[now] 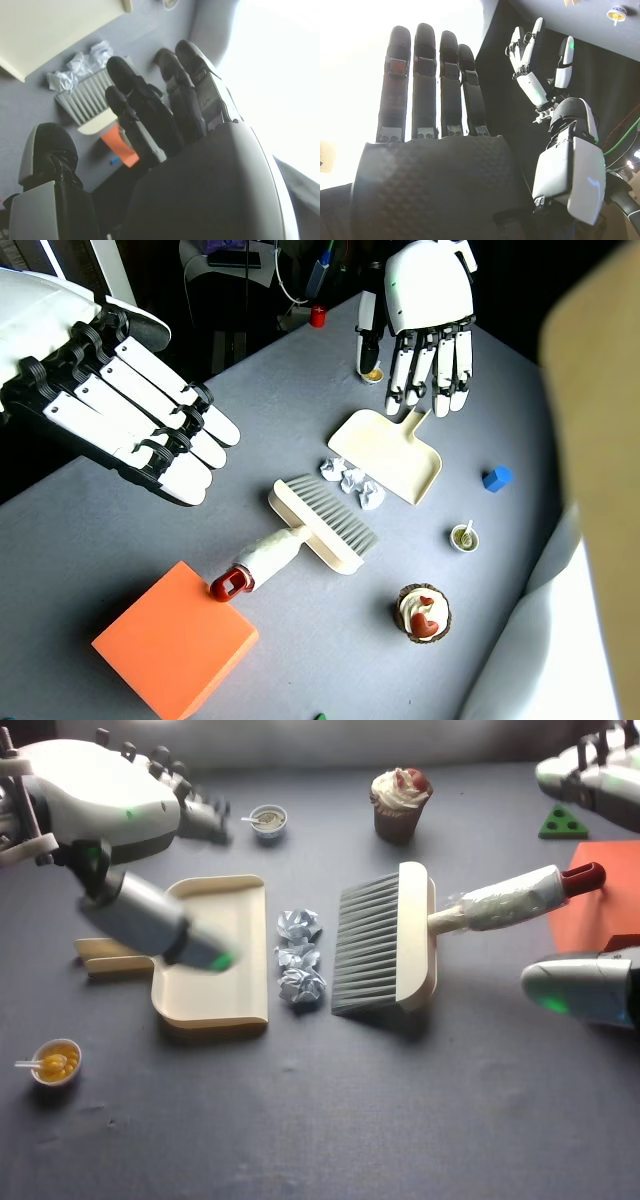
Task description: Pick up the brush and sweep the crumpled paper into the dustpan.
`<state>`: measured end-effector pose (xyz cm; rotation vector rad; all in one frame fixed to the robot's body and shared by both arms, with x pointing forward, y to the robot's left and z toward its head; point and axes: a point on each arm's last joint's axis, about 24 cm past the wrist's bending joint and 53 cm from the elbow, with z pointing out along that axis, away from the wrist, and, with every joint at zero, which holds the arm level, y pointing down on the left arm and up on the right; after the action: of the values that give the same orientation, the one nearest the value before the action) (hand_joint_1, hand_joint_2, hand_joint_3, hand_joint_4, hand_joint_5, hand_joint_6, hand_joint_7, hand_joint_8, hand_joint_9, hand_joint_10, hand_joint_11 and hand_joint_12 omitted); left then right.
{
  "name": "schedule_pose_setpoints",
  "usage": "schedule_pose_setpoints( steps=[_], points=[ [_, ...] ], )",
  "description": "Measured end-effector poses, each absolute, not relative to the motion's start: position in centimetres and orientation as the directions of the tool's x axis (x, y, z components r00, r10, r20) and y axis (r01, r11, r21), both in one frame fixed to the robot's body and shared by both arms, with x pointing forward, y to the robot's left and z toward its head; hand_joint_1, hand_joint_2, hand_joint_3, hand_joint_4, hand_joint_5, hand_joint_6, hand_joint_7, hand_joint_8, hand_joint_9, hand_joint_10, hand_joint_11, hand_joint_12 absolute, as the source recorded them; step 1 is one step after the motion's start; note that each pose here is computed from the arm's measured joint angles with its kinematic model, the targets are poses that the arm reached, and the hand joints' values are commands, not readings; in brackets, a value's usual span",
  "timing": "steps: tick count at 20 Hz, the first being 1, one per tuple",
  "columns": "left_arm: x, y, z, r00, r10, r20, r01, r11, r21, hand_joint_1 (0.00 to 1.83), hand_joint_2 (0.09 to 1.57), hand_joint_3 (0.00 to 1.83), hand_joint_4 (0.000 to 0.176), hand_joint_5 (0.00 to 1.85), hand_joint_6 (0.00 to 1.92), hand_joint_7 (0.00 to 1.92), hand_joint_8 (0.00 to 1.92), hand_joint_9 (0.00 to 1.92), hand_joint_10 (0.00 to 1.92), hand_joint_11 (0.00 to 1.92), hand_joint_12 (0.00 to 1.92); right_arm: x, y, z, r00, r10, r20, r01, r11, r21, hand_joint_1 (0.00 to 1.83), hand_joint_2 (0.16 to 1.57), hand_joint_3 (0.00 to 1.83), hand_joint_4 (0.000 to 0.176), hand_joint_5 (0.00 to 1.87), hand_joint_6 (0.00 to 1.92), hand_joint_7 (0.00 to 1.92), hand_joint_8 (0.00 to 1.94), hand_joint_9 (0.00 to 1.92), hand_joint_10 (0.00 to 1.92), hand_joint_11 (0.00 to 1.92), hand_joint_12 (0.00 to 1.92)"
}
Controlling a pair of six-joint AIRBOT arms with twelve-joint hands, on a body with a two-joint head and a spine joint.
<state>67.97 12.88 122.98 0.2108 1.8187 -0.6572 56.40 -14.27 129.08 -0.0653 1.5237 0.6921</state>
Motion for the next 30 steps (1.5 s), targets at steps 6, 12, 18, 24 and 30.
schedule_pose_setpoints(
  steps=[6, 12, 18, 24, 30],
  points=[
    [68.1, 13.1, 123.0, -0.337, -0.159, -0.928, 0.454, 0.836, -0.309, 0.0, 0.86, 0.0, 0.0, 0.11, 0.0, 0.15, 0.0, 0.15, 0.0, 0.11, 0.03, 56.4, -14.0, 129.2, -0.085, 0.356, -0.93, -0.457, 0.816, 0.354, 0.0, 0.81, 0.0, 0.0, 0.06, 0.0, 0.07, 0.0, 0.07, 0.0, 0.05, 0.0],
    [68.1, 13.2, 122.4, -0.297, -0.069, -0.952, 0.483, 0.849, -0.212, 0.0, 0.8, 0.0, 0.0, 0.07, 0.0, 0.12, 0.0, 0.11, 0.0, 0.1, 0.02, 56.9, -14.1, 128.8, -0.068, 0.341, -0.938, -0.432, 0.837, 0.335, 0.0, 0.8, 0.0, 0.0, 0.03, 0.0, 0.03, 0.0, 0.03, 0.0, 0.01, 0.0],
    [68.4, 14.8, 118.5, -0.366, -0.03, -0.93, 0.442, 0.874, -0.202, 0.0, 0.84, 0.01, 0.0, 0.04, 0.0, 0.08, 0.0, 0.08, 0.0, 0.07, 0.0, 57.1, -14.2, 128.9, -0.059, 0.341, -0.938, -0.43, 0.839, 0.332, 0.0, 0.81, 0.0, 0.0, 0.04, 0.01, 0.05, 0.01, 0.06, 0.01, 0.05, 0.02],
    [68.9, 14.3, 116.9, -0.388, -0.017, -0.921, 0.452, 0.868, -0.206, 0.21, 0.91, 0.02, 0.0, 0.04, 0.01, 0.09, 0.01, 0.09, 0.01, 0.12, 0.02, 57.2, -14.7, 129.2, -0.048, 0.351, -0.935, -0.417, 0.844, 0.338, 0.0, 0.84, 0.01, 0.0, 0.04, 0.01, 0.07, 0.01, 0.06, 0.01, 0.05, 0.02],
    [70.3, 16.7, 115.9, -0.4, -0.019, -0.916, 0.4, 0.896, -0.194, 0.54, 0.95, 0.01, 0.0, 0.01, 0.0, 0.08, 0.01, 0.09, 0.01, 0.11, 0.02, 56.8, -14.3, 129.2, -0.056, 0.356, -0.933, -0.425, 0.837, 0.344, 0.0, 0.84, 0.01, 0.0, 0.05, 0.01, 0.07, 0.01, 0.08, 0.01, 0.06, 0.02]
  ],
)
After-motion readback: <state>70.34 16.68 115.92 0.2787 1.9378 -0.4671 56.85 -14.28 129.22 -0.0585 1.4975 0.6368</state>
